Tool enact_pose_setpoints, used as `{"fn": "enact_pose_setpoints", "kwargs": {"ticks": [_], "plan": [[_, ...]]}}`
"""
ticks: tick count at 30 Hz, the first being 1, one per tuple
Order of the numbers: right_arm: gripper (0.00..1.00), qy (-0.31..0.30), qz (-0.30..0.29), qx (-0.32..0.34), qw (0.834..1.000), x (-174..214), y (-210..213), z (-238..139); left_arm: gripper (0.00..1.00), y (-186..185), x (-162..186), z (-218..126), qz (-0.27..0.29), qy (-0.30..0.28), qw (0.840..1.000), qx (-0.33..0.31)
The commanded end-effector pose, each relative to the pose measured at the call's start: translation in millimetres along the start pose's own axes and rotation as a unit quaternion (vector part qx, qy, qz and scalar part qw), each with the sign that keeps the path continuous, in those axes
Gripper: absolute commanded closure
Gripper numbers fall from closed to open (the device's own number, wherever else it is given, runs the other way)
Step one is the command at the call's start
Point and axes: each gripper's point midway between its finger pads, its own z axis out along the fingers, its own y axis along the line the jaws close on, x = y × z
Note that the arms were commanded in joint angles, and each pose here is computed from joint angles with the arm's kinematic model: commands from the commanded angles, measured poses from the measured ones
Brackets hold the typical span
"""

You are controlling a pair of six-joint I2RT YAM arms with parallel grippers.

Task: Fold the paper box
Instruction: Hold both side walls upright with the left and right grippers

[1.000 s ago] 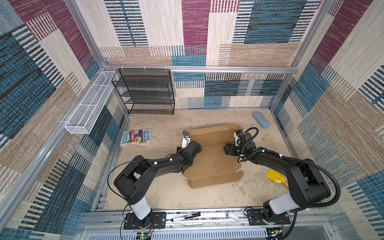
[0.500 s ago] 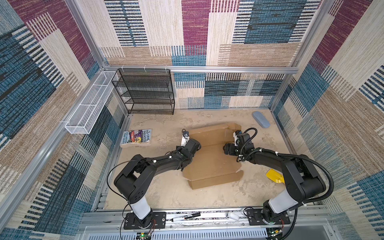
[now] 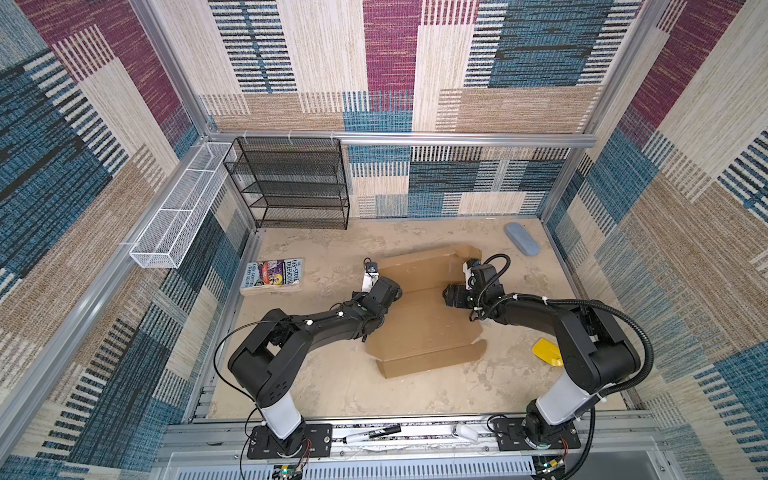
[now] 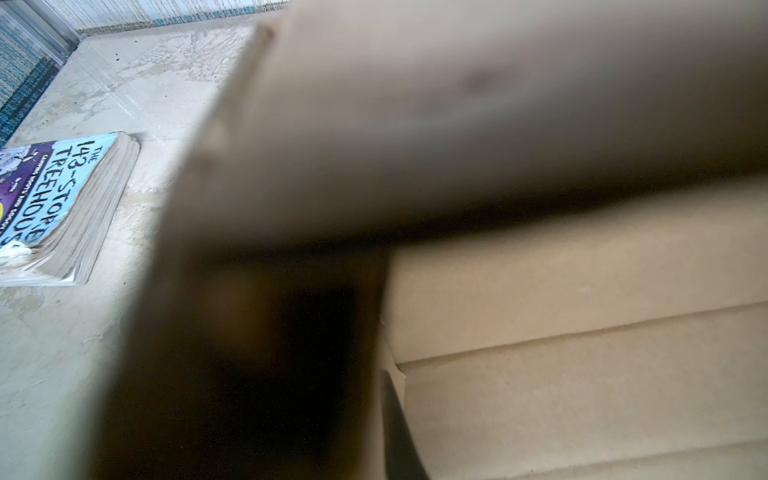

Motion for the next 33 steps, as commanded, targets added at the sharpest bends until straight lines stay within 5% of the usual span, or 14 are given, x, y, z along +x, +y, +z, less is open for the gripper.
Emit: {"fn": "enact_pose_setpoints", "kwargs": {"ticks": [1,11,33], "plan": [[0.10,-0.029,-0.015,-0.038,0.999,-17.2,16.7,-3.3,1.00,-2.2,4.4,0.1,0.009,0.013,1.000,0.005],[0.11,-0.052,-0.041,-0.063,0.996,-26.1,33.8,-19.8,1.00,-4.5,5.5,2.8,0.009,0.016,1.000,0.006],[0.09,-0.011,-0.025,0.011,1.000,1.2,3.9,-7.7,1.00,0.1,-4.1,-2.5,0.017,0.032,0.999,-0.007]]}}
